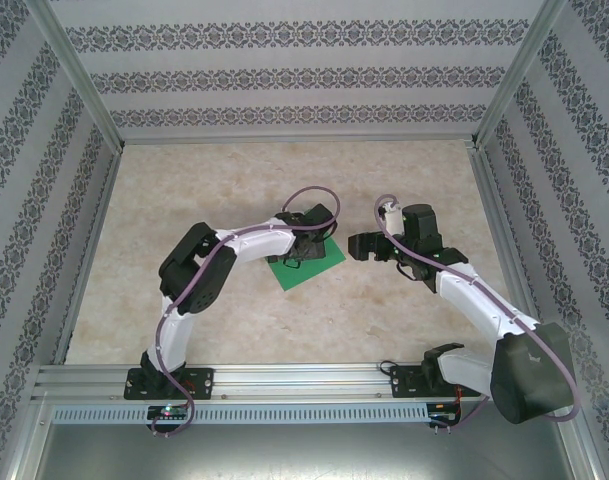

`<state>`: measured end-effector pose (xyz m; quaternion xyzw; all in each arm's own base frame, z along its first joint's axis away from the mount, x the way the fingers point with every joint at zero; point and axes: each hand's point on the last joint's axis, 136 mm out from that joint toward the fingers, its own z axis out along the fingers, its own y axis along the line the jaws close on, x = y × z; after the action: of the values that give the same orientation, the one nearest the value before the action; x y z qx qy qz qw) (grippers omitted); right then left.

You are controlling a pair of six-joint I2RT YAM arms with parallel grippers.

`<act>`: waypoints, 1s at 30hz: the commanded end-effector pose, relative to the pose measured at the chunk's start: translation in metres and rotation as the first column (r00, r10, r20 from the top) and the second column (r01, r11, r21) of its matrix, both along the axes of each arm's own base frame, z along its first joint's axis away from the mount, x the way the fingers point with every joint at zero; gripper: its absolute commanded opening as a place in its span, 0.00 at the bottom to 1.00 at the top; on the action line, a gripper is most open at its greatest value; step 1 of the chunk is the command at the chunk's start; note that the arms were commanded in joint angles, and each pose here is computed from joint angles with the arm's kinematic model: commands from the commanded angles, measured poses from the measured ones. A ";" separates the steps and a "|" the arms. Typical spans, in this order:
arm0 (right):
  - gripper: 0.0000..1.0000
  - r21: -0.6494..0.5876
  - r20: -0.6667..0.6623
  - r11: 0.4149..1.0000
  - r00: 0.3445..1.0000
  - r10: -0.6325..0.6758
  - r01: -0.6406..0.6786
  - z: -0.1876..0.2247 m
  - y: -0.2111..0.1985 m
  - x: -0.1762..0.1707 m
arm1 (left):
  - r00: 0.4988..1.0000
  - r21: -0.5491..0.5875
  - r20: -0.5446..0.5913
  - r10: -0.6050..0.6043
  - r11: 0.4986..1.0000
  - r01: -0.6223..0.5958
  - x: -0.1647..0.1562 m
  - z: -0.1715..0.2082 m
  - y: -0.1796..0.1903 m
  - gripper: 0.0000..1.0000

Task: Fold a paper plane with a square sheet of paper (pick it up from the middle)
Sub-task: Move the square sheet of paper to the center of the table.

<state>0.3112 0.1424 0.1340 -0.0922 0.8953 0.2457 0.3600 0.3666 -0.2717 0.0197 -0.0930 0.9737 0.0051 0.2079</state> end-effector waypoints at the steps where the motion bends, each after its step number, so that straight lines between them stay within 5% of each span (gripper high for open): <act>1: 0.98 0.019 0.021 1.000 1.000 0.019 -0.020 0.012 0.007 0.002 | 0.999 0.033 -0.034 -0.028 0.999 0.029 -0.009 -0.011 -0.001 1.00; 8: 0.98 0.004 0.014 1.000 1.000 0.022 -0.022 0.010 0.005 -0.001 | 0.971 0.099 -0.141 -0.196 0.973 0.210 -0.020 -0.035 -0.001 1.00; 15: 0.98 0.000 0.022 1.000 1.000 0.014 -0.014 0.015 0.001 -0.006 | 0.848 0.175 -0.297 -0.439 0.848 0.501 -0.037 -0.048 0.011 0.99; 26: 0.98 -0.008 0.029 1.000 1.000 0.011 -0.011 0.030 -0.003 -0.018 | 0.650 -0.094 -0.347 -0.676 0.715 0.693 -0.059 -0.056 -0.011 0.98; 30: 0.98 -0.015 0.027 1.000 1.000 0.005 -0.004 0.031 -0.005 -0.024 | 0.658 -0.093 -0.343 -0.671 0.721 0.687 -0.049 -0.049 -0.004 0.98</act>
<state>0.2904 0.1362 0.1547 -0.0927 0.8937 0.2443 0.3648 0.3649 -0.3030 0.0168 0.2433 0.9576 -0.0493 0.1464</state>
